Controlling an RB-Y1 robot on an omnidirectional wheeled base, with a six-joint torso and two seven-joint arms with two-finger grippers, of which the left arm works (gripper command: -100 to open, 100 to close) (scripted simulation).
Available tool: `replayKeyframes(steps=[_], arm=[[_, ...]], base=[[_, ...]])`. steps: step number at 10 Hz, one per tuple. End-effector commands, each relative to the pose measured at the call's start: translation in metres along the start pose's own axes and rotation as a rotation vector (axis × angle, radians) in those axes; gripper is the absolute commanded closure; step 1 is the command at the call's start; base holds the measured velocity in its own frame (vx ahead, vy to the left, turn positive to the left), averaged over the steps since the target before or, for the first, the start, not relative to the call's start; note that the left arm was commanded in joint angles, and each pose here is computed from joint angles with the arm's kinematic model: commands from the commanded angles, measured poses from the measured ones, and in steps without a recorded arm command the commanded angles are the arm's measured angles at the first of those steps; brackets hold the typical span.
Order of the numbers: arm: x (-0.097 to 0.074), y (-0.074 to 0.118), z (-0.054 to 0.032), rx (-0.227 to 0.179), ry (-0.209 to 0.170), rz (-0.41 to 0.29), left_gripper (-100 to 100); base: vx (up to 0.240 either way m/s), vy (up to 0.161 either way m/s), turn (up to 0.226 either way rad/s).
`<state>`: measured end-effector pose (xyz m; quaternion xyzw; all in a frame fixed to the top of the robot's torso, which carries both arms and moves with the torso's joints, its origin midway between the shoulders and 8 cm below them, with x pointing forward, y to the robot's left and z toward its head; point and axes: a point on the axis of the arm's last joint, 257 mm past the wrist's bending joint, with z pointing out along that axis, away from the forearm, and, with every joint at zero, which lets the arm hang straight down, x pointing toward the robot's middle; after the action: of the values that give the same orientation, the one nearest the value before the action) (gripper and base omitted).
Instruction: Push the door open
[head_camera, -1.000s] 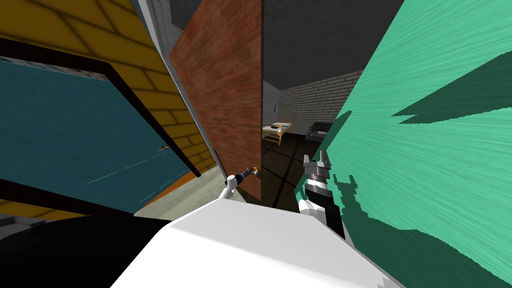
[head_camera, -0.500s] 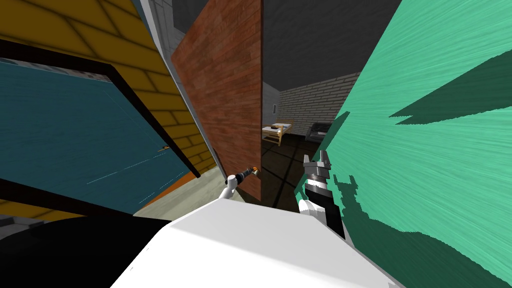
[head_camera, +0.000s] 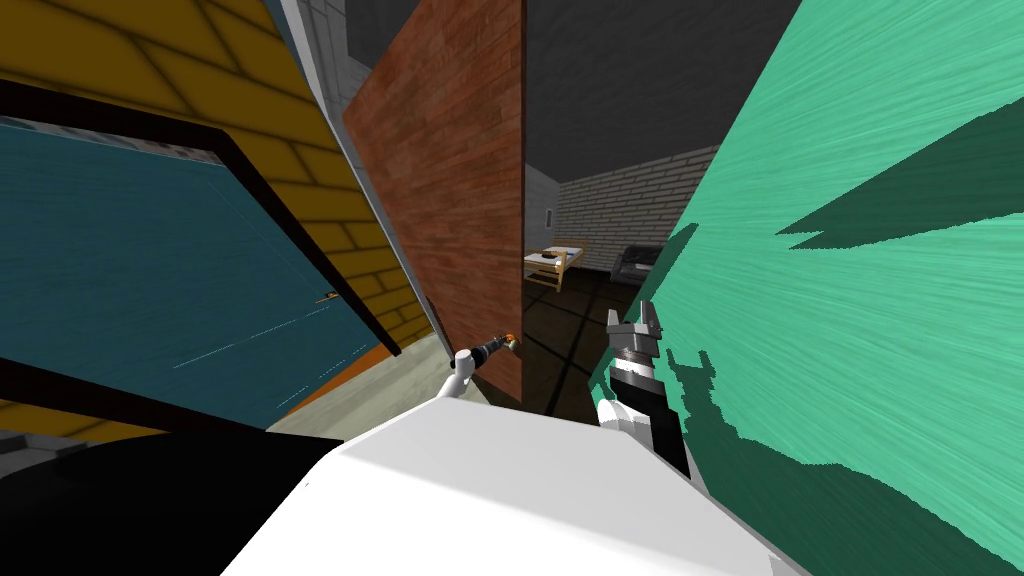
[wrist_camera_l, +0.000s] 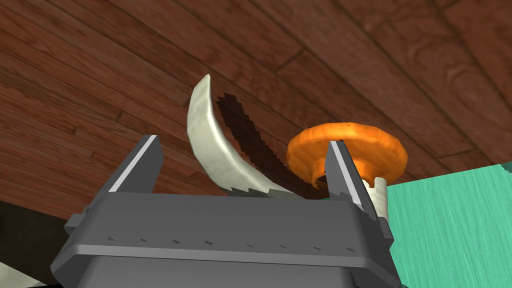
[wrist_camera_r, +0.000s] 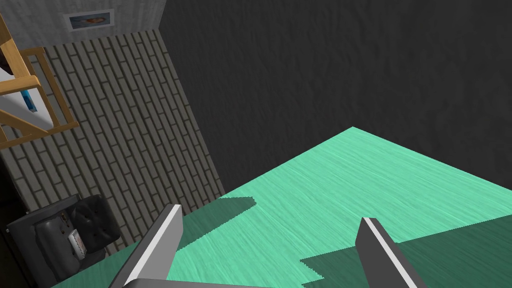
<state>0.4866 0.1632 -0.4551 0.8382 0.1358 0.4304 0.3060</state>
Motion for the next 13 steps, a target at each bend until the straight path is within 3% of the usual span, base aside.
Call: replayKeyframes(steps=[1,2,8,11,12,13], arm=[[0.000,-0.011,-0.0015,0.037,0.002,0.039,100],[0.001,-0.018,-0.0025,0.057,0.003,0.062,100],[0.006,-0.013,0.0005,0.050,0.009,0.068,100],[0.001,-0.018,-0.0025,0.057,0.003,0.062,100],[0.019,-0.006,0.0041,0.049,0.029,0.101,100],[0.020,-0.012,0.0028,0.068,0.031,0.120,100]], base=[[0.014,-0.017,-0.058],[0.039,-0.023,-0.084],[0.015,-0.003,-0.005],[-0.001,0.001,-0.002],[0.010,-0.011,-0.081],[0.048,-0.006,-0.088]])
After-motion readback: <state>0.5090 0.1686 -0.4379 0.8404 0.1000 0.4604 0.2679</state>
